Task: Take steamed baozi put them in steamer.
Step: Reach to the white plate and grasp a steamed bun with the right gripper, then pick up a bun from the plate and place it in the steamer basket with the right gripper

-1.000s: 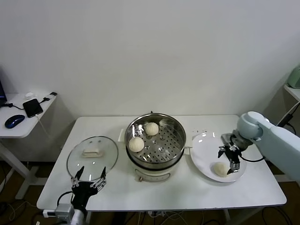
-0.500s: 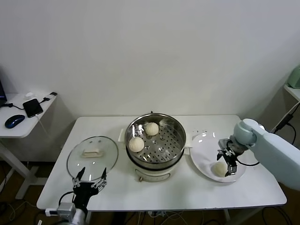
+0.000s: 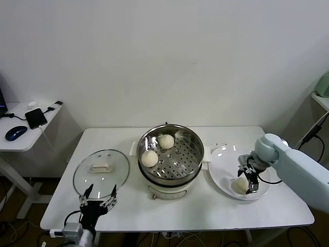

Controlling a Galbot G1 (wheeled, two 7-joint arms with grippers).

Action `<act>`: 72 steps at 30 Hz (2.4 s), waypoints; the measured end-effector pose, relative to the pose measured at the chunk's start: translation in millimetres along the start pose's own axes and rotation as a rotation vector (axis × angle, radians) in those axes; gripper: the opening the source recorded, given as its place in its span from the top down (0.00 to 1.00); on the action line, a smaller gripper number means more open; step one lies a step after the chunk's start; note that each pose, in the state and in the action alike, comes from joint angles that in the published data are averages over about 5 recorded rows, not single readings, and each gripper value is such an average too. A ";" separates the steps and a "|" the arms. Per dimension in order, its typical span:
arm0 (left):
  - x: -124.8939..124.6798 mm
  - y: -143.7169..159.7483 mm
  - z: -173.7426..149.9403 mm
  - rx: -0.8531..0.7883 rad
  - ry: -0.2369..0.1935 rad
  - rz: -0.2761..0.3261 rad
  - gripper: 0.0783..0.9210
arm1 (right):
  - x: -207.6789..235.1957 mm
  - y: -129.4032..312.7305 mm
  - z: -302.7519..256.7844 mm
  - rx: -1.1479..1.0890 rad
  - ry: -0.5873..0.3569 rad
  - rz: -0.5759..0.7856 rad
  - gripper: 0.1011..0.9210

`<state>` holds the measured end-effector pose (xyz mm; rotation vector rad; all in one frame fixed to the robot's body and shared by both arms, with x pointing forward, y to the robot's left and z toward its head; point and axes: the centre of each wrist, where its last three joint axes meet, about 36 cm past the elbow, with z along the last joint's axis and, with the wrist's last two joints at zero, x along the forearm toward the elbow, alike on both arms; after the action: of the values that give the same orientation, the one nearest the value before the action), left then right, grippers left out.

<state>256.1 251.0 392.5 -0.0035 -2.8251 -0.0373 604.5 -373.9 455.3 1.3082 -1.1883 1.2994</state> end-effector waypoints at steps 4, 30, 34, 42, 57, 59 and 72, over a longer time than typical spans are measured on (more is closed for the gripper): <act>0.0 0.0 0.4 0.000 0.001 0.000 0.12 | -1.1 0.0 0.1 -0.004 -0.001 0.000 0.23; -7.3 -2.3 -3.7 -0.021 -0.022 -0.018 0.12 | 126.1 -51.3 -19.8 0.021 -0.059 0.124 0.49; -6.7 -0.2 -2.5 -0.028 -0.025 -0.034 0.12 | 175.9 -76.2 -50.9 0.093 -0.110 0.158 0.49; -5.1 1.0 -7.7 -0.040 -0.044 -0.051 0.12 | 241.5 -107.7 -131.8 0.411 -0.215 0.160 0.49; -1.1 -0.6 -14.7 -0.045 -0.065 -0.058 0.12 | 222.4 -108.4 -252.7 1.107 -0.125 0.070 0.49; -1.2 -0.9 -15.0 -0.044 -0.066 -0.057 0.12 | 213.3 -105.9 -266.5 1.183 -0.101 0.054 0.49; -5.1 -0.8 -16.2 -0.039 -0.072 -0.056 0.12 | 155.3 -88.0 -334.1 1.473 -0.035 -0.011 0.49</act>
<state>266.1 249.8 406.3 0.0665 -2.8957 -0.1065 648.8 -36.6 621.9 2.2658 -0.0238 2.2435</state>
